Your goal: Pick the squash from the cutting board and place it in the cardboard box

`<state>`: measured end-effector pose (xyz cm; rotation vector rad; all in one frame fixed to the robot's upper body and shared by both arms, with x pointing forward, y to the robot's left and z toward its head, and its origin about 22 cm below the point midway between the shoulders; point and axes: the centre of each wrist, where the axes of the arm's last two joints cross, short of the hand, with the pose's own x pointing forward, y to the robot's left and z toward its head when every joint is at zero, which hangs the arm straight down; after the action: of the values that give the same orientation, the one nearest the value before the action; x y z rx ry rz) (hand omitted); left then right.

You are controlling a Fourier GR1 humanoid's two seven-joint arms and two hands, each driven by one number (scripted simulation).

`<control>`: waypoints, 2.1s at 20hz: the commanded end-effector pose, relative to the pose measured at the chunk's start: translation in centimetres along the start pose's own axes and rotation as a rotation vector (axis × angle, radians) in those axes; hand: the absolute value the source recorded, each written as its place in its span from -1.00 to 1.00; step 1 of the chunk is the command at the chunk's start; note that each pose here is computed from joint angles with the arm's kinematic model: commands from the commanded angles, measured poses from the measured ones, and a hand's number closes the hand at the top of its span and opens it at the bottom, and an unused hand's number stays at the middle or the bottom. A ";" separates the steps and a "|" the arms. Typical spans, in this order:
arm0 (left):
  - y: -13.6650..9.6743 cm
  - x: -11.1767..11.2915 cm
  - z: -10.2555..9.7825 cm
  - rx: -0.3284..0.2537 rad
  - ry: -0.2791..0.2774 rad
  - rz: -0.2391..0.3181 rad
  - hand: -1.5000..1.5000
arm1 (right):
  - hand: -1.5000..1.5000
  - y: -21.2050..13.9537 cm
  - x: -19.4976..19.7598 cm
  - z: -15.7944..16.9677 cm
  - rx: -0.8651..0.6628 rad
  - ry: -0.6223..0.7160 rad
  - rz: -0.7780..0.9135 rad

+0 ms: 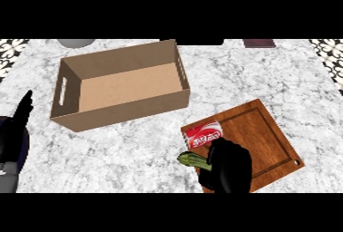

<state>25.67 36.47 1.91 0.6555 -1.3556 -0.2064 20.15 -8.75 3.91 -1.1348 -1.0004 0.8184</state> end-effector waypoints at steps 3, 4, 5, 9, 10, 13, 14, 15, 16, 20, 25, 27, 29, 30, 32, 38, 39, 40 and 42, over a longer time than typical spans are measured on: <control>0.5 -0.1 -0.2 -0.013 -0.005 0.000 0.00 | 1.00 -4.0 3.6 3.9 -0.250 0.059 -0.020; -0.5 -0.3 -0.5 -0.010 0.002 0.006 0.00 | 1.00 -4.7 4.5 3.9 -0.320 0.017 -0.032; -0.5 0.3 -0.9 -0.014 0.003 0.003 0.00 | 1.00 -4.9 4.8 5.1 -0.368 -0.031 -0.044; -0.3 0.9 -0.8 0.002 -0.012 -0.008 0.00 | 1.00 -7.3 6.9 6.7 -0.424 -0.158 -0.020; -0.1 0.8 -1.3 -0.030 -0.007 -0.001 0.00 | 1.00 -7.4 8.4 5.5 -0.436 -0.163 -0.016; -0.8 1.6 -1.6 -0.013 -0.026 -0.008 0.00 | 1.00 -9.2 10.0 3.9 -0.388 -0.204 -0.058; -1.8 0.7 -0.8 -0.043 -0.023 0.016 0.00 | 1.00 -9.9 10.5 4.0 -0.381 -0.218 -0.101; -2.8 1.0 -0.7 -0.044 -0.036 -0.006 0.00 | 1.00 -10.9 11.3 2.8 -0.386 -0.213 -0.130; -2.2 0.6 -0.5 -0.033 -0.032 0.010 0.00 | 1.00 -10.1 11.5 2.4 -0.366 -0.227 -0.149; -2.4 1.7 -1.0 -0.037 -0.046 0.007 0.00 | 1.00 -12.7 13.5 -1.3 -0.355 -0.221 -0.267; -2.9 2.2 -0.9 -0.048 -0.056 -0.006 0.00 | 1.00 -15.0 15.8 -4.0 -0.365 -0.171 -0.341; -2.1 3.2 -1.0 -0.074 -0.080 0.002 0.00 | 1.00 -13.8 15.8 -6.2 -0.344 -0.140 -0.360; -2.1 2.7 -2.1 -0.071 -0.086 -0.006 0.00 | 1.00 -15.6 17.1 -6.7 -0.330 -0.142 -0.391; -3.6 2.1 -2.0 -0.073 -0.069 0.000 0.00 | 1.00 -15.8 17.4 -7.2 -0.318 -0.140 -0.412; -1.4 2.2 -2.2 -0.051 -0.075 -0.006 0.00 | 1.00 -13.3 16.7 -9.0 -0.310 -0.115 -0.434; -3.3 3.1 -2.3 -0.089 -0.096 0.004 0.00 | 1.00 -13.6 18.0 -13.2 -0.284 -0.076 -0.424; -3.6 3.2 -2.1 -0.084 -0.090 0.000 0.00 | 1.00 -13.4 18.4 -13.2 -0.272 -0.063 -0.420; -4.3 4.3 -2.6 -0.101 -0.100 -0.001 0.00 | 1.00 -13.3 18.1 -14.3 -0.281 -0.049 -0.421; -3.8 2.5 -2.1 -0.088 -0.091 0.002 0.00 | 1.00 -12.8 18.3 -15.2 -0.273 -0.024 -0.360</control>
<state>29.41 32.89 2.60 0.5798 -1.4276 -0.2948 39.45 -0.06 19.34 -1.1096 -1.4114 0.5030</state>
